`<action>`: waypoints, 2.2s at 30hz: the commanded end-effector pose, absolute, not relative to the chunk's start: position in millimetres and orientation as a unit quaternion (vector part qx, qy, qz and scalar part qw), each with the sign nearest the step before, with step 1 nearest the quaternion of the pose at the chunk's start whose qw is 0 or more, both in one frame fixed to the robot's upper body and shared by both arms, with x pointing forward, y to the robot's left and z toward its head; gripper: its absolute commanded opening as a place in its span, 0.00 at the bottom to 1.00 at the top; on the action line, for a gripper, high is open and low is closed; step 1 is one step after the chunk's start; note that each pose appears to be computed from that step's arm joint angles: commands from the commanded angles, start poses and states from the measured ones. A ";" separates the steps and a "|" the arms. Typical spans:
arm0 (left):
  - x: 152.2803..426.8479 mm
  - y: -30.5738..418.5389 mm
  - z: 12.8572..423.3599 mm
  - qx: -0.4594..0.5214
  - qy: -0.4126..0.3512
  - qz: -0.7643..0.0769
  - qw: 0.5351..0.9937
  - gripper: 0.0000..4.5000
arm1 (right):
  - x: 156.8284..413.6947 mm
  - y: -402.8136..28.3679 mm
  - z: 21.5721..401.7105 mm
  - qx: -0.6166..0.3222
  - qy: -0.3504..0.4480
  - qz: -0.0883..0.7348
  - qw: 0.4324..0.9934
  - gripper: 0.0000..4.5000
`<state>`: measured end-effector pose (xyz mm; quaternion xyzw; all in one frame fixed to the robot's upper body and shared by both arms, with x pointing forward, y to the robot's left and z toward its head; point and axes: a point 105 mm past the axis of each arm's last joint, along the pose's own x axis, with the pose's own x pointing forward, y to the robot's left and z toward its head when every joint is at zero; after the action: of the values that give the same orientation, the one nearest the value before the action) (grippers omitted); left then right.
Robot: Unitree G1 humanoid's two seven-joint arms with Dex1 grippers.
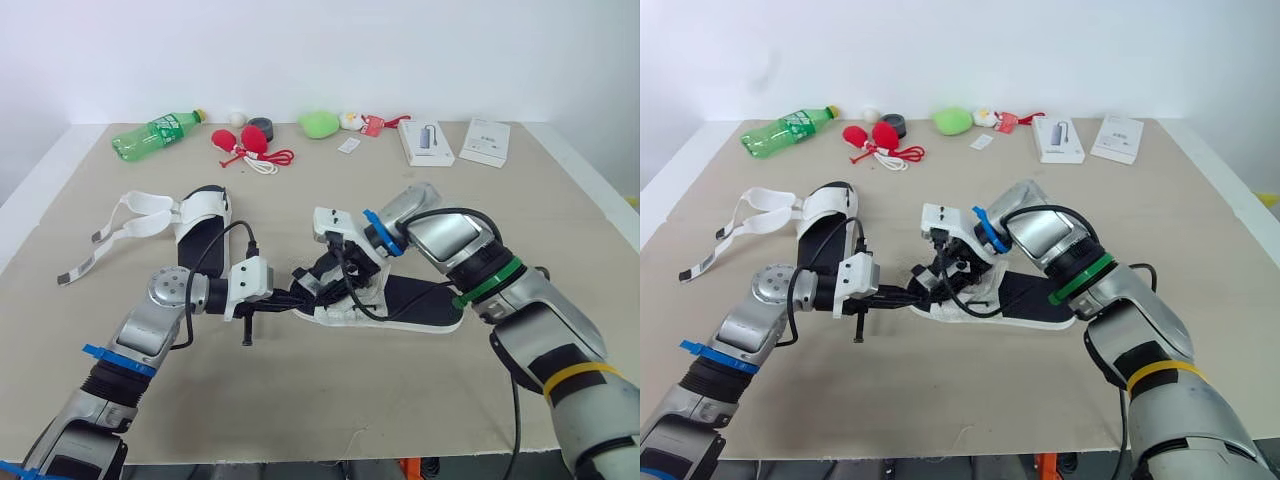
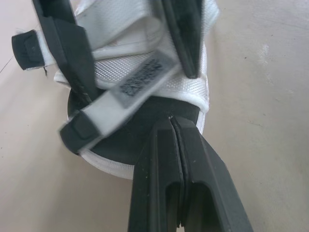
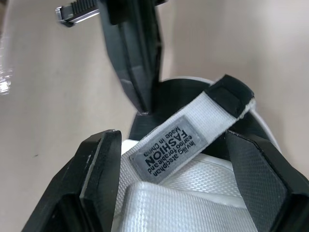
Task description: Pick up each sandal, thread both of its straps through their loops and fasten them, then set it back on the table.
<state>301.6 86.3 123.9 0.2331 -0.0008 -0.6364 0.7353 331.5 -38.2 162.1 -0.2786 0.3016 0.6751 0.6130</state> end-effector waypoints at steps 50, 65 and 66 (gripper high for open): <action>302.6 73.9 144.0 0.211 -0.016 -0.664 0.717 0.00 | 319.9 -45.2 200.1 -0.306 -0.094 0.746 0.584 0.02; 323.4 78.2 149.7 0.190 -0.029 -0.625 0.757 0.00 | 304.7 -42.2 208.0 -0.325 -0.173 0.761 0.534 0.02; 323.5 78.0 149.1 0.194 -0.028 -0.627 0.754 0.00 | 304.7 -42.1 208.2 -0.325 -0.175 0.761 0.534 0.02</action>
<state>322.2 77.6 143.7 0.1941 -0.0192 -0.6267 0.7545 312.0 -42.6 193.6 -0.3143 -0.1376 0.7558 0.5577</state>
